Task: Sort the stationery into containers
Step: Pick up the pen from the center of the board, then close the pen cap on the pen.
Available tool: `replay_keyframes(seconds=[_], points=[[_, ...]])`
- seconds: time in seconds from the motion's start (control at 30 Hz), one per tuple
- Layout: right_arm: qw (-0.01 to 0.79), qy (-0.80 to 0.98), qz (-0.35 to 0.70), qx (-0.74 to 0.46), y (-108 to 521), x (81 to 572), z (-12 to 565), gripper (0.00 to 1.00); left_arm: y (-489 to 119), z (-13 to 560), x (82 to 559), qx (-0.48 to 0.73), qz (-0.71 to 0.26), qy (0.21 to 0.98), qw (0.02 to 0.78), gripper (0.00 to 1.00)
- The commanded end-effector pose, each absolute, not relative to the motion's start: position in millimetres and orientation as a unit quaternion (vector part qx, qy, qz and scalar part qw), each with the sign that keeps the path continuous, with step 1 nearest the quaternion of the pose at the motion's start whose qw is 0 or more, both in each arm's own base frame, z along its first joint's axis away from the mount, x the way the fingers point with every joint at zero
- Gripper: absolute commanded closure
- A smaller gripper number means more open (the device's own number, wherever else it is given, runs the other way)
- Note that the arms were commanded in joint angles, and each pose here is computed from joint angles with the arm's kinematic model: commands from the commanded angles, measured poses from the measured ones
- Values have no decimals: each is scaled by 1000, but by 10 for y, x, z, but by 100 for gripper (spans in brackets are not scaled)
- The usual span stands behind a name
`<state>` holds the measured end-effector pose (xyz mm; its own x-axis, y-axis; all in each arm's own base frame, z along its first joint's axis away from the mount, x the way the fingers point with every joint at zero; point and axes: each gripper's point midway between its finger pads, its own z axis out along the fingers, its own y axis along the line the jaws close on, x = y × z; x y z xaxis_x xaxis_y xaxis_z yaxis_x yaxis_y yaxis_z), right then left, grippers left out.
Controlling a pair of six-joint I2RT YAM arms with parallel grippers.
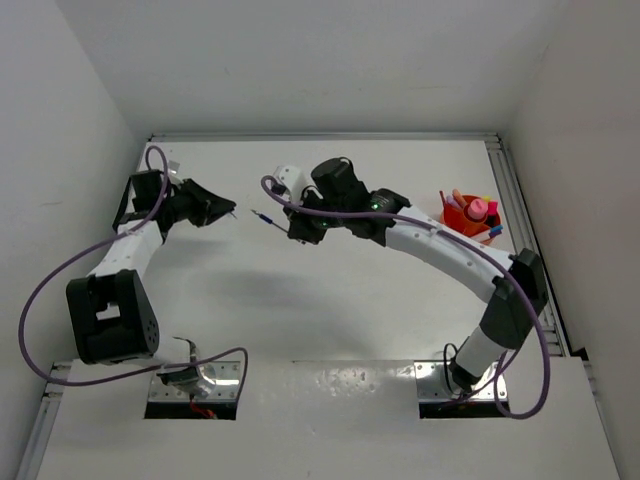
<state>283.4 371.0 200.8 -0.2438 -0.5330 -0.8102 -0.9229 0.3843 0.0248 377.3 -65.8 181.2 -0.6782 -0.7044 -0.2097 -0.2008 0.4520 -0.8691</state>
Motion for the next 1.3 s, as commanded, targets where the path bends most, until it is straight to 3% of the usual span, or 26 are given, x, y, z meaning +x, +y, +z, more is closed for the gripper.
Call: replay_keyframes(seconds=[0.0,0.4,1.27], points=[[372,762,270,-456,3752,2728,2126,100,-906,2170,3709,-267,-492,775,294,100],[376,764,270,-449,3708,2704,2209,100,-1151,2681,3897,-261,-537,729,334,100],[373,779,265,-429,3733,2869,2137,100,-1407,2725,3775,-209,-540,741,340,100]])
